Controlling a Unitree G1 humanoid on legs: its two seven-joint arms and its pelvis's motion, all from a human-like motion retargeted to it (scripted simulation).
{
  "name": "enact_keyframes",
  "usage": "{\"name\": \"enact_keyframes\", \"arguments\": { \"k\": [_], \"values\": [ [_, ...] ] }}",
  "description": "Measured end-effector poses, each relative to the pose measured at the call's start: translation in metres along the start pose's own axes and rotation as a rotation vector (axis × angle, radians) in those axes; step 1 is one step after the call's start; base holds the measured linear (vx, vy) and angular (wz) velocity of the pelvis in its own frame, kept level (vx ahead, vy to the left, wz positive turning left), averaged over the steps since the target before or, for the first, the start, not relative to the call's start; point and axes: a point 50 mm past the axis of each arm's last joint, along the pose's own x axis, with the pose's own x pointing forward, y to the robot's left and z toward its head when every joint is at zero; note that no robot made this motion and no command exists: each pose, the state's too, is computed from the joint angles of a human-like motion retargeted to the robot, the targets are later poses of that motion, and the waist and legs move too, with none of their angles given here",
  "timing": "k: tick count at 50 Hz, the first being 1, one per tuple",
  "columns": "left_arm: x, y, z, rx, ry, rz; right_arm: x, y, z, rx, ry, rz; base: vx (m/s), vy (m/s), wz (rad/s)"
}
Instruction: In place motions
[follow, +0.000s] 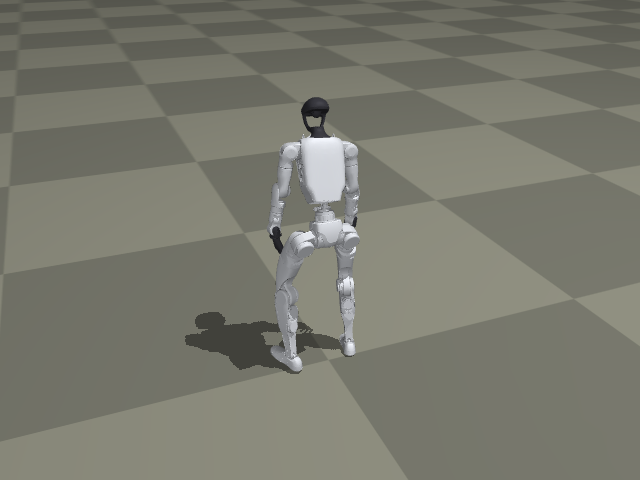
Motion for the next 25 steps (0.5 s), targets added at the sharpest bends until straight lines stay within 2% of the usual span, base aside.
{"name": "enact_keyframes", "arguments": {
  "k": [7,10,12,19,25],
  "values": [
    [-0.015,0.005,-0.145,-0.209,0.280,0.139,-0.025,0.081,-0.143,0.112,0.374,0.073,0.28,-0.13,0.59],
    [-0.033,-0.008,-0.196,-0.326,0.453,0.073,-0.068,0.102,-0.213,0.189,0.680,0.153,0.28,0.10,0.41],
    [-0.039,-0.019,-0.212,-0.415,0.523,0.013,-0.088,0.117,-0.234,0.289,0.815,0.197,0.03,0.00,0.07],
    [-0.030,-0.027,-0.203,-0.627,0.344,0.013,-0.087,0.124,-0.235,0.466,0.728,0.082,0.06,0.01,0.05],
    [-0.009,-0.023,-0.150,-0.522,0.201,-0.011,-0.043,0.083,-0.174,0.424,0.507,0.111,-0.05,0.06,-0.34]
  ]
}}
